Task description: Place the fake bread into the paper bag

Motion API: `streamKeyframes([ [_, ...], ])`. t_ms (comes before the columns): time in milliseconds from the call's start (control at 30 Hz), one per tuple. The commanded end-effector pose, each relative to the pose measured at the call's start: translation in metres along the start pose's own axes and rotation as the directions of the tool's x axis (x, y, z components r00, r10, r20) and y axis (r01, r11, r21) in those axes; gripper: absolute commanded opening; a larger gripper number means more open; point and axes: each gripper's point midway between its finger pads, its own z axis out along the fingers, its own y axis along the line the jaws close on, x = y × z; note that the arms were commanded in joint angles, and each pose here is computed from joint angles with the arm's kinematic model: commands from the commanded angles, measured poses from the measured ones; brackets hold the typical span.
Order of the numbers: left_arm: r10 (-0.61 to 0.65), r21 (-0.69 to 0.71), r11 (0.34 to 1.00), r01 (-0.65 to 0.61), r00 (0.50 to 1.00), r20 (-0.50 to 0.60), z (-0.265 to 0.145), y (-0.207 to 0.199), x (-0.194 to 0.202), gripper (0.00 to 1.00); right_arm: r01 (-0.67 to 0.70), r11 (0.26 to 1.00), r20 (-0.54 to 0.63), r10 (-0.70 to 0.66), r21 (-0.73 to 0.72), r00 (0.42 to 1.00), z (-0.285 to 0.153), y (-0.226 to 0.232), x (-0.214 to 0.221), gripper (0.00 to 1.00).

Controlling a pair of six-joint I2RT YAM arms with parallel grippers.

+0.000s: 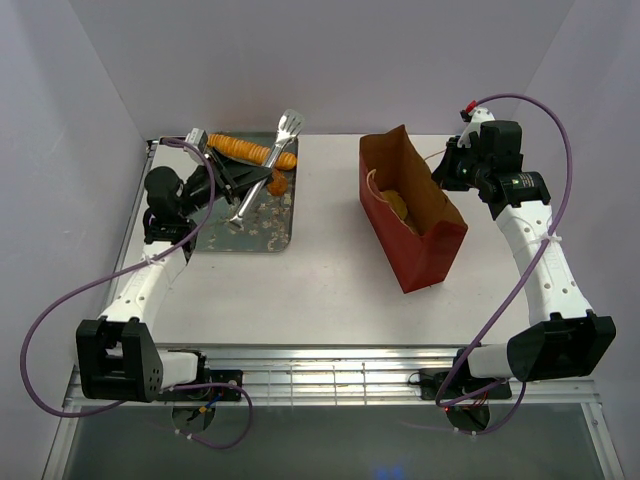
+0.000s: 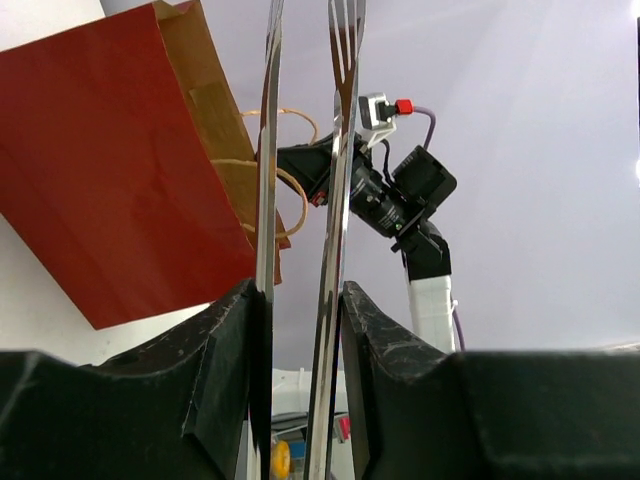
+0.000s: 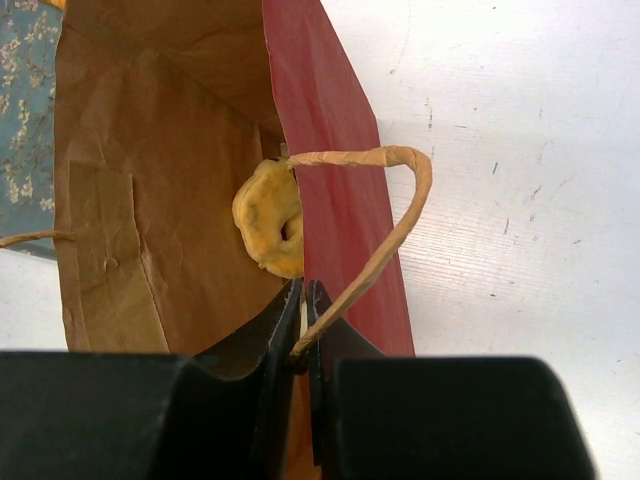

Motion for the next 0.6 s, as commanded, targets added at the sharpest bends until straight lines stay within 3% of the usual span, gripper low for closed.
streamKeyframes([
  [0,0.03,0.021,0.999,-0.029,0.998,-0.046,-0.012,-0.007,0.012,0.48,0.024,1.0,0.053,-0.024,-0.007,0.998,-0.007,0.004,-0.012,0.12],
  [300,-0.15,-0.153,0.976,0.156,0.987,0.049,-0.033,0.093,0.014,0.48,0.027,1.0,0.055,-0.027,-0.003,0.998,-0.01,0.003,-0.013,0.13],
  [433,-0.193,-0.21,0.953,0.217,0.973,0.128,-0.045,0.131,0.005,0.52,0.028,1.0,0.054,-0.027,-0.003,0.998,-0.01,0.003,-0.013,0.13],
  [567,-0.253,-0.238,0.93,0.281,0.957,0.141,-0.047,0.161,0.009,0.55,0.031,1.0,0.058,-0.03,-0.003,0.998,-0.011,0.004,-0.016,0.13],
])
